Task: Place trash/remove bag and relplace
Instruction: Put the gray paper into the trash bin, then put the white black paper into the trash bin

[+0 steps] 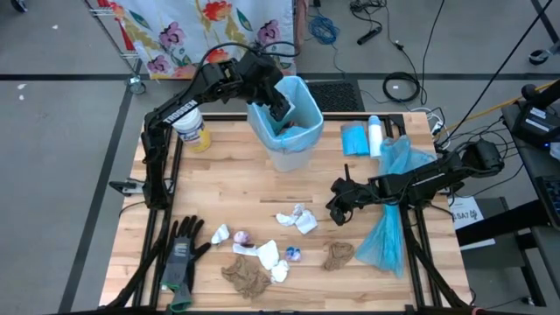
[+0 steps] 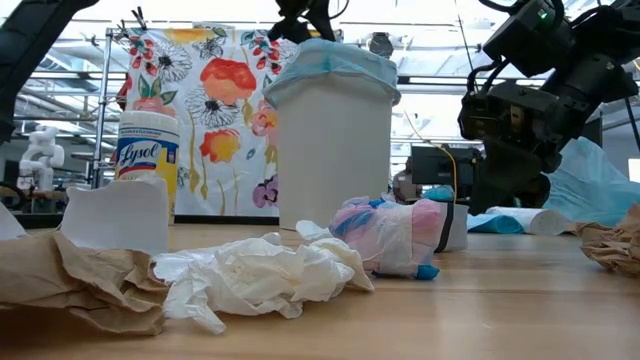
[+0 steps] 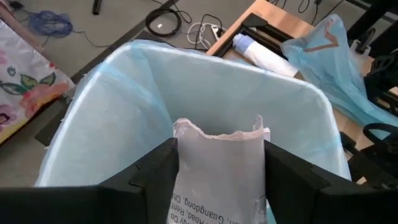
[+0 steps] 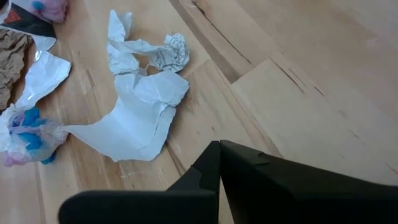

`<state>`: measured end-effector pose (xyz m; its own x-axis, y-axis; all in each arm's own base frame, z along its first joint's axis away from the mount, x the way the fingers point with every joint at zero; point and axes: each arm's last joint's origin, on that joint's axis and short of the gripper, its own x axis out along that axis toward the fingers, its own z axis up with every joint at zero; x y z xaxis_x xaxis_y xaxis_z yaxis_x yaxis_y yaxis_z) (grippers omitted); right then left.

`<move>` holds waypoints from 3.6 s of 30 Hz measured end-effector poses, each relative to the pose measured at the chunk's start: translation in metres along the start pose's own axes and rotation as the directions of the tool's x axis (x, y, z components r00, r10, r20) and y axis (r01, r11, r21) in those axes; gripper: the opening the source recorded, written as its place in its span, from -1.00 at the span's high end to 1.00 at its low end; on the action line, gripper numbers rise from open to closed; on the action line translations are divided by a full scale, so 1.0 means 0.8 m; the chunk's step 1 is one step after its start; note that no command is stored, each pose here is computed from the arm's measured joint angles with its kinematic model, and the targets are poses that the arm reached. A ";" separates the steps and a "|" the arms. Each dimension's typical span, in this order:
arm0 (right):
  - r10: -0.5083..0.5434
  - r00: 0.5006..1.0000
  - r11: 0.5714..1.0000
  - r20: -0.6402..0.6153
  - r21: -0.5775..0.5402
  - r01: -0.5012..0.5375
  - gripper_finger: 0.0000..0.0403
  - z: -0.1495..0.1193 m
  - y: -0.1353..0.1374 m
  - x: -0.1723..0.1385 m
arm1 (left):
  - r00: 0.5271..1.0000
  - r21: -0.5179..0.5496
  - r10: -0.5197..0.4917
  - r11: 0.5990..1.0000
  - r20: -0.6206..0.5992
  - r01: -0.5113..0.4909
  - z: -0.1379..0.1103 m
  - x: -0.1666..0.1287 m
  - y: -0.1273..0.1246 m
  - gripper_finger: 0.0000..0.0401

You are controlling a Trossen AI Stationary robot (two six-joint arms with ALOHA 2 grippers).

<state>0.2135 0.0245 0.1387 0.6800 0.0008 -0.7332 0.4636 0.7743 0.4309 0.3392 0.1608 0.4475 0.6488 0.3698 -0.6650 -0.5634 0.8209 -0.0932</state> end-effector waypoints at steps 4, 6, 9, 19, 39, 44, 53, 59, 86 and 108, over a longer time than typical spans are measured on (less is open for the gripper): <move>0.000 1.000 1.000 0.000 0.000 0.000 1.00 0.000 0.000 0.000 | 1.000 0.000 0.001 1.000 -0.004 -0.001 0.000 0.003 0.000 -0.26; 0.000 1.000 1.000 0.000 0.000 0.000 1.00 0.000 0.000 0.000 | 1.000 0.001 0.003 1.000 -0.014 -0.003 -0.001 0.005 0.000 -0.35; 0.001 1.000 1.000 0.000 0.000 -0.001 1.00 0.000 0.000 0.000 | 0.999 0.037 0.008 0.999 -0.039 -0.007 -0.004 0.012 0.000 -0.46; 0.045 0.999 0.998 0.012 0.044 -0.046 1.00 0.014 0.006 -0.005 | 0.993 0.183 0.022 0.983 -0.120 0.001 -0.015 0.029 -0.014 -0.51; 0.045 0.855 0.992 0.516 -0.124 0.023 1.00 0.268 0.043 -0.224 | 0.998 0.369 -0.056 0.927 -0.026 0.061 0.002 0.033 0.004 -0.51; 0.073 0.853 0.992 0.518 -0.128 -0.007 1.00 0.324 0.018 -0.209 | 0.998 0.389 -0.060 0.920 0.011 0.051 0.008 0.034 0.016 -0.51; 0.248 0.787 0.966 0.565 -0.200 -0.161 1.00 0.374 -0.006 -0.173 | 0.997 0.413 -0.069 0.909 0.024 0.052 0.012 0.034 0.029 -0.51; 0.197 0.831 0.980 0.521 -0.119 -0.158 1.00 0.379 -0.030 -0.148 | 0.997 0.448 -0.079 0.892 0.026 0.059 0.012 0.034 0.029 -0.50; -0.028 0.933 0.999 0.360 -0.017 0.037 1.00 0.178 0.000 -0.228 | 0.993 0.040 0.105 0.994 -0.060 -0.103 -0.078 -0.162 -0.015 -0.50; 0.054 0.975 0.998 0.216 0.021 -0.060 1.00 0.070 0.050 -0.155 | 0.888 -0.395 0.053 0.882 -0.457 -0.256 -0.390 -0.044 -0.146 -0.31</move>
<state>0.1795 0.0201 0.2766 0.8105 -0.0939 -0.5781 0.4338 0.7593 0.4850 0.2223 -0.0838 0.2508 0.3124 0.1726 -0.9341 -0.8652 0.4578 -0.2047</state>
